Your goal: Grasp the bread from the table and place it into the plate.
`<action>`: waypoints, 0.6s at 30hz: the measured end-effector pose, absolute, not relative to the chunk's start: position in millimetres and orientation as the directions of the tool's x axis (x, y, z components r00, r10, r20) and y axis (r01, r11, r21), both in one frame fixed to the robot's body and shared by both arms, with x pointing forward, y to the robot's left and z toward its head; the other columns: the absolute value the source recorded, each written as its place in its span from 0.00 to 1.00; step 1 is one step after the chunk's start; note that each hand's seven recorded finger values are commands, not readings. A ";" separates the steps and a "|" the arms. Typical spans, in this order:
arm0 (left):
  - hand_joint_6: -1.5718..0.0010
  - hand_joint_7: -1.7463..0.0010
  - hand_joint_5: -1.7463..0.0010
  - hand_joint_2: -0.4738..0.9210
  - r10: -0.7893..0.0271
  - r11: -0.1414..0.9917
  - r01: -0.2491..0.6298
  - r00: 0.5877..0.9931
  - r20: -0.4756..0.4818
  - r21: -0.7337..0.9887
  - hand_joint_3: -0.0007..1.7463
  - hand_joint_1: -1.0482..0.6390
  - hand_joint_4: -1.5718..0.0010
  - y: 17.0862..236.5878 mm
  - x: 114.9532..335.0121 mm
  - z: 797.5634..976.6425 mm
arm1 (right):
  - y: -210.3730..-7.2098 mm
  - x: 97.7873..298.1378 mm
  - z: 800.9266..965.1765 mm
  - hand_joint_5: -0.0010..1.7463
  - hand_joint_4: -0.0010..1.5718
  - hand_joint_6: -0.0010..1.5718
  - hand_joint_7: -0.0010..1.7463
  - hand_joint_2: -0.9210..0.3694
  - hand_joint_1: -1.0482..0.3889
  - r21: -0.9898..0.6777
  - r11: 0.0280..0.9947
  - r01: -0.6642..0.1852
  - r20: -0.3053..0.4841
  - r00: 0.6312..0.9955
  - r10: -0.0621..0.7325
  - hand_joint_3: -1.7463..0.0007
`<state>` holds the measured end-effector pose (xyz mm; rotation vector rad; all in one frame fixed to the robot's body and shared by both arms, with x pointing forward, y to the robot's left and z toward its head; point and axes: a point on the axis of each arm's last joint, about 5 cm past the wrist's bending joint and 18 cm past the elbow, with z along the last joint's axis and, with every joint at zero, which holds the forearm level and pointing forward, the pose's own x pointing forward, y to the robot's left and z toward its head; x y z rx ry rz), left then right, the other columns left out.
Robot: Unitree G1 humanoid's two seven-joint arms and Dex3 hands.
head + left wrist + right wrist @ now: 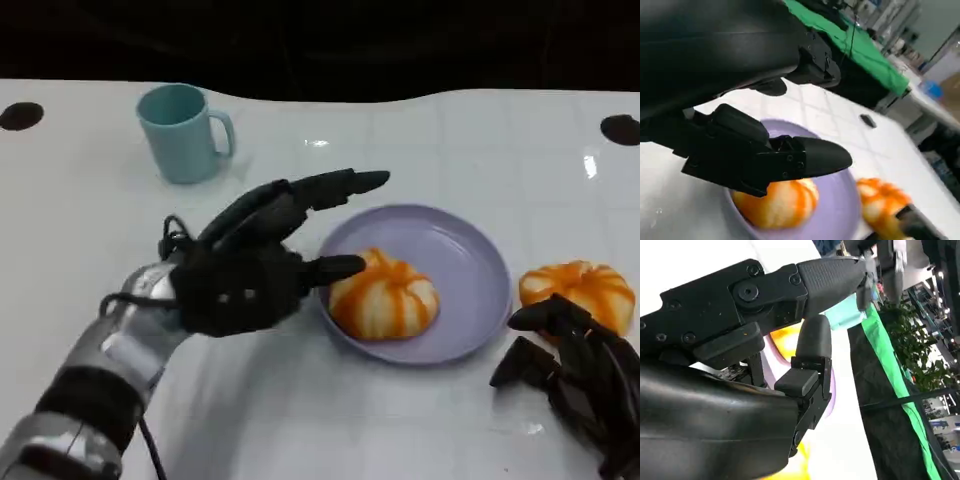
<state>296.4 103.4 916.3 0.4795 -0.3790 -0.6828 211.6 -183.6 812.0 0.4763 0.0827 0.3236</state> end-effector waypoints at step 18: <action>0.50 0.76 0.25 1.00 -0.449 0.706 0.499 0.864 0.228 -0.503 0.25 0.30 0.60 138.6 231.0 877.2 | -183.5 211.8 811.5 0.88 0.42 0.42 0.65 0.00 0.36 0.517 0.808 -0.282 -0.014 0.941 0.337 0.90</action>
